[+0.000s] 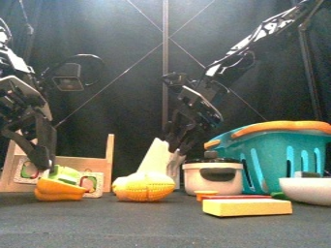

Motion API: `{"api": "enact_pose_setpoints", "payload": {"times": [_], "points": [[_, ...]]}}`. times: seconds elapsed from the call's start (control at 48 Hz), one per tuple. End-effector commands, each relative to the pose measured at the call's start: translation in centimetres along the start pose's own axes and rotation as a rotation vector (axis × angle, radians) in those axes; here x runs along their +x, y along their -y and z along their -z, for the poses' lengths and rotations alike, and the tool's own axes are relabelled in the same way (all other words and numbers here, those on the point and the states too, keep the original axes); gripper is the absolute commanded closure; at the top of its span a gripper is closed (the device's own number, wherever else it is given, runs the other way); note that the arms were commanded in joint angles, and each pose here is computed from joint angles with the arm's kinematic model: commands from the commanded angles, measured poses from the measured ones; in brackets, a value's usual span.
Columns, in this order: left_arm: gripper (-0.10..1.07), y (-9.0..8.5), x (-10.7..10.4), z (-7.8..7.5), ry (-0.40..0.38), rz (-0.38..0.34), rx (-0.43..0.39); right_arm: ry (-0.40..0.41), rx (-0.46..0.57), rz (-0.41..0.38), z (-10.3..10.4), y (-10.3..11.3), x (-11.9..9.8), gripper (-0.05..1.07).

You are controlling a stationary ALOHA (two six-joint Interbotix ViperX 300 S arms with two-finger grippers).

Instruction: Place white sushi piece in front of toolbox

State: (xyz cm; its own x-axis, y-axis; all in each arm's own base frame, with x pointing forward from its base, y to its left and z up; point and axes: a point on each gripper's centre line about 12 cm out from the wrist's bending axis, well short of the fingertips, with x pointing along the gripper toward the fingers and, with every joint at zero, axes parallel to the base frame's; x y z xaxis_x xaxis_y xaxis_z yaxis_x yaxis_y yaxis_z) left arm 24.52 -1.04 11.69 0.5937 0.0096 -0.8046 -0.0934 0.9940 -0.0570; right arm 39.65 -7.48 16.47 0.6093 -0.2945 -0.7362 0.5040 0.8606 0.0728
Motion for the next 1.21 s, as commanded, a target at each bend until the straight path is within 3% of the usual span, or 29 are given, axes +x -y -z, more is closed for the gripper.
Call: {"api": "enact_pose_setpoints", "payload": {"times": [0.0, 0.396, 0.604, 0.896, 1.188], "points": [[0.37, -0.1, 0.2, -1.2, 0.022, -0.006, 0.012, 0.038, 0.01, -0.016, -1.3, -0.3, -0.7, 0.16], [0.23, -0.4, 1.5, -1.0, -0.023, -0.018, 0.01, 0.028, 0.008, -0.013, -1.0, -0.3, -0.5, 0.16], [0.14, -0.2, 1.2, -1.9, 0.003, -0.015, 0.015, 0.031, 0.005, -0.02, -1.1, -0.6, -0.6, 0.16], [0.13, -0.3, -0.2, -3.2, 0.063, -0.015, -0.005, 0.026, -0.003, -0.012, -0.8, -0.3, -0.4, 0.16], [0.13, -0.9, -0.7, -3.6, 0.04, -0.049, -0.049, 0.036, -0.006, -0.014, -1.1, -0.4, -0.7, 0.16]]}}
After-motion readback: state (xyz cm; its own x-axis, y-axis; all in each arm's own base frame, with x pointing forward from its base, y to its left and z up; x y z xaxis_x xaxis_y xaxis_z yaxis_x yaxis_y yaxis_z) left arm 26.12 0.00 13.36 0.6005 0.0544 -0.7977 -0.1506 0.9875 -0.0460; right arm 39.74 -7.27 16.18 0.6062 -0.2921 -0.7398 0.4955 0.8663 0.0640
